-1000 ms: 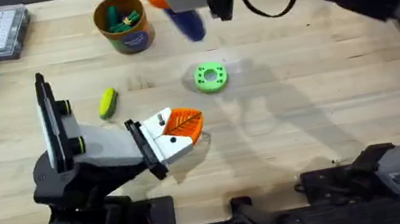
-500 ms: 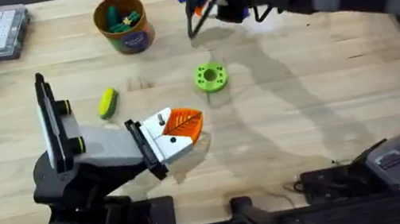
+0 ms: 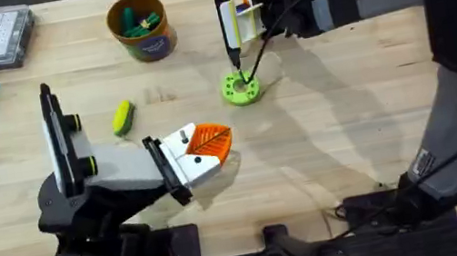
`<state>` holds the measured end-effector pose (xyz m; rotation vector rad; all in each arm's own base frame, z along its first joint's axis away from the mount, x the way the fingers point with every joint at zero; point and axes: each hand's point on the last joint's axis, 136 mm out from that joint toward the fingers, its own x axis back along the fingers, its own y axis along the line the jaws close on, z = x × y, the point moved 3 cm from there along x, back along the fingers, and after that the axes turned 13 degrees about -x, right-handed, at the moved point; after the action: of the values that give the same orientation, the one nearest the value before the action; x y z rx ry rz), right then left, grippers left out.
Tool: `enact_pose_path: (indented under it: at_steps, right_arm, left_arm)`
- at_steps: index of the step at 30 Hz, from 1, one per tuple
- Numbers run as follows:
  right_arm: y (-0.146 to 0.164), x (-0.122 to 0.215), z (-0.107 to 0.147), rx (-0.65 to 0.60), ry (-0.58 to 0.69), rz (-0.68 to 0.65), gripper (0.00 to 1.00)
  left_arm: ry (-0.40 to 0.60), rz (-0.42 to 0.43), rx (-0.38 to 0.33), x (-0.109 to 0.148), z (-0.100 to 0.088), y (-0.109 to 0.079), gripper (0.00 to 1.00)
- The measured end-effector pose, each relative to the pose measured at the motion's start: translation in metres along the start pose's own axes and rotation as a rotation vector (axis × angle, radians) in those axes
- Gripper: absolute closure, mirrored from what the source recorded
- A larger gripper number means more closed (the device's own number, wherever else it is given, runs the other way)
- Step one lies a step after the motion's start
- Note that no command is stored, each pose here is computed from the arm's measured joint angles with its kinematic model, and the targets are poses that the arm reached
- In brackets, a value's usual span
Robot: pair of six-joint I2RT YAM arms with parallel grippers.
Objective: Pick up the gripper from the table and insert it into the empty holder that is missing its gripper. Then pick up a screw, insert it into the mounting hole, and use the screwdriver to tighten it. Finally, clean up the table by picking up the vegetable and placing it into the bucket.
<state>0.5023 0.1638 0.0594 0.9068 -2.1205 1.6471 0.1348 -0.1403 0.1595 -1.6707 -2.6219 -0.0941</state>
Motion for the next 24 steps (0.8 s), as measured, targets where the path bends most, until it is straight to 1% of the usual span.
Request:
enact_pose_path:
  at_steps: [3,7,8,9,12,14,15,17,21,24]
  right_arm:
    - [-0.002,-0.003,0.000,0.044,-0.002,0.007,0.978]
    - [-0.002,-0.003,0.000,0.067,-0.003,0.006,0.975]
    - [-0.002,-0.003,0.000,0.068,-0.002,0.007,0.944]
    - [-0.003,-0.003,0.000,0.065,-0.002,0.008,0.838]
    - [-0.012,-0.002,-0.004,0.068,-0.011,0.038,0.379]
    - [-0.024,0.001,-0.008,0.055,-0.006,0.073,0.081]
    - [-0.027,0.002,-0.008,0.047,0.003,0.082,0.028]
    - [-0.028,0.002,-0.006,0.013,0.023,0.091,0.008]
    - [-0.029,0.003,-0.004,-0.054,0.061,0.108,0.007]
    - [-0.030,0.003,-0.003,-0.080,0.084,0.119,0.007]
  left_arm:
    - [0.000,0.000,0.000,0.000,0.000,0.000,0.992]
    - [0.000,0.000,0.000,0.000,0.000,0.000,0.992]
    - [0.000,0.000,0.000,0.000,0.000,0.000,0.992]
    - [0.000,0.000,0.000,0.000,0.000,0.000,0.992]
    - [0.000,0.000,0.000,0.000,0.000,0.000,0.992]
    - [0.000,0.000,0.000,0.000,0.000,0.000,0.992]
    - [0.000,0.000,0.000,0.000,0.000,0.000,0.992]
    - [0.000,0.000,0.000,0.000,0.000,0.000,0.992]
    - [0.000,0.000,0.000,0.000,0.000,0.000,0.992]
    - [0.000,0.000,0.000,0.000,0.000,0.000,0.992]
